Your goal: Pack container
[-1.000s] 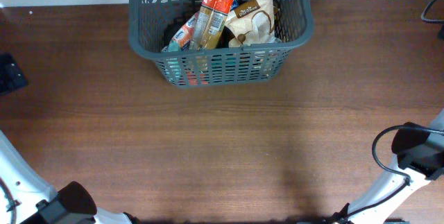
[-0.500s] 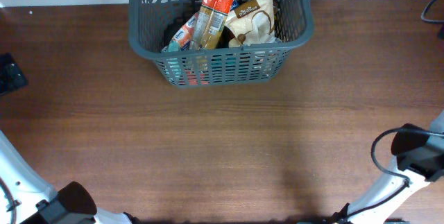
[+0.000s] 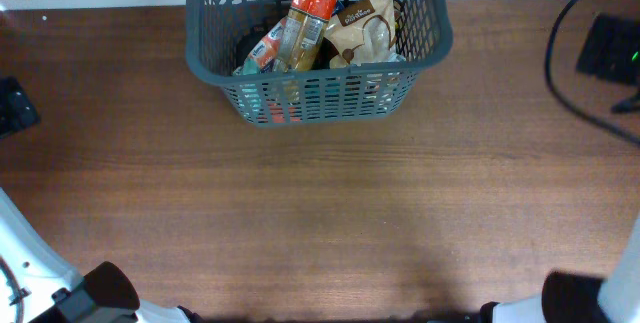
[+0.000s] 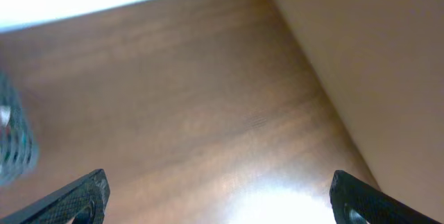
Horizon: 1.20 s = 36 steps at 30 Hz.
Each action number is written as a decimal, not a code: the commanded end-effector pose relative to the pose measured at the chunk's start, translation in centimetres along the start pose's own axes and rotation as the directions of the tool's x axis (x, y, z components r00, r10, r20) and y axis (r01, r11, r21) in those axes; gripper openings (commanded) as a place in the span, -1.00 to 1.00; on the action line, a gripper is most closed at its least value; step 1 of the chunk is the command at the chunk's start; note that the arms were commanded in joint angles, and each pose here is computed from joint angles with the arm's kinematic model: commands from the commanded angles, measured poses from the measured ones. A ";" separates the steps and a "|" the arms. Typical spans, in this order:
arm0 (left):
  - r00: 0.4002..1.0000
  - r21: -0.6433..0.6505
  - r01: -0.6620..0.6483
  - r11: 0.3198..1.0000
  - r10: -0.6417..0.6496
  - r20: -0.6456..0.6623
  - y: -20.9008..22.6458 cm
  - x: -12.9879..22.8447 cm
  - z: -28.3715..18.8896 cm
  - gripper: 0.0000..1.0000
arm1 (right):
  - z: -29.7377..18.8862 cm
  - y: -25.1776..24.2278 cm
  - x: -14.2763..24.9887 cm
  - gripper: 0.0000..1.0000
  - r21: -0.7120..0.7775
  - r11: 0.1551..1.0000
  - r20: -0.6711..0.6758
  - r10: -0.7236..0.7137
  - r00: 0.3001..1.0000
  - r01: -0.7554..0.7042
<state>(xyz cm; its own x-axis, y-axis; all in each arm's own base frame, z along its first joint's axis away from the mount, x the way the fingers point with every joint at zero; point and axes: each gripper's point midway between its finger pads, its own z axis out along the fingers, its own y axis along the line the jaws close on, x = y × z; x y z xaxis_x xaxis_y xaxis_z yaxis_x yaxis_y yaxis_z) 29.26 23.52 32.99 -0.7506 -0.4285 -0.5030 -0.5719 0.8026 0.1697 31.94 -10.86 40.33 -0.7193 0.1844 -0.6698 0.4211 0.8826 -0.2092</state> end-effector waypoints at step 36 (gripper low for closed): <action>1.000 0.008 0.010 1.000 -0.010 0.007 0.0 0.0 -0.2 0.99 | -10.3 3.3 1.9 0.99 -0.429 0.903 0.682 0.296 0.669 0.038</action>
<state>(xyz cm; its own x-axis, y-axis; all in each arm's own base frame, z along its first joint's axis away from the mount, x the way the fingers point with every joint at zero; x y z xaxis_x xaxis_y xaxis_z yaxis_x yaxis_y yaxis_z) 29.26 23.52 32.99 -0.7506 -0.4285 -0.5030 -0.5719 0.8026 0.1697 26.29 -5.51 46.98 -0.0079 0.0814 -0.9967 0.2483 0.9656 0.0769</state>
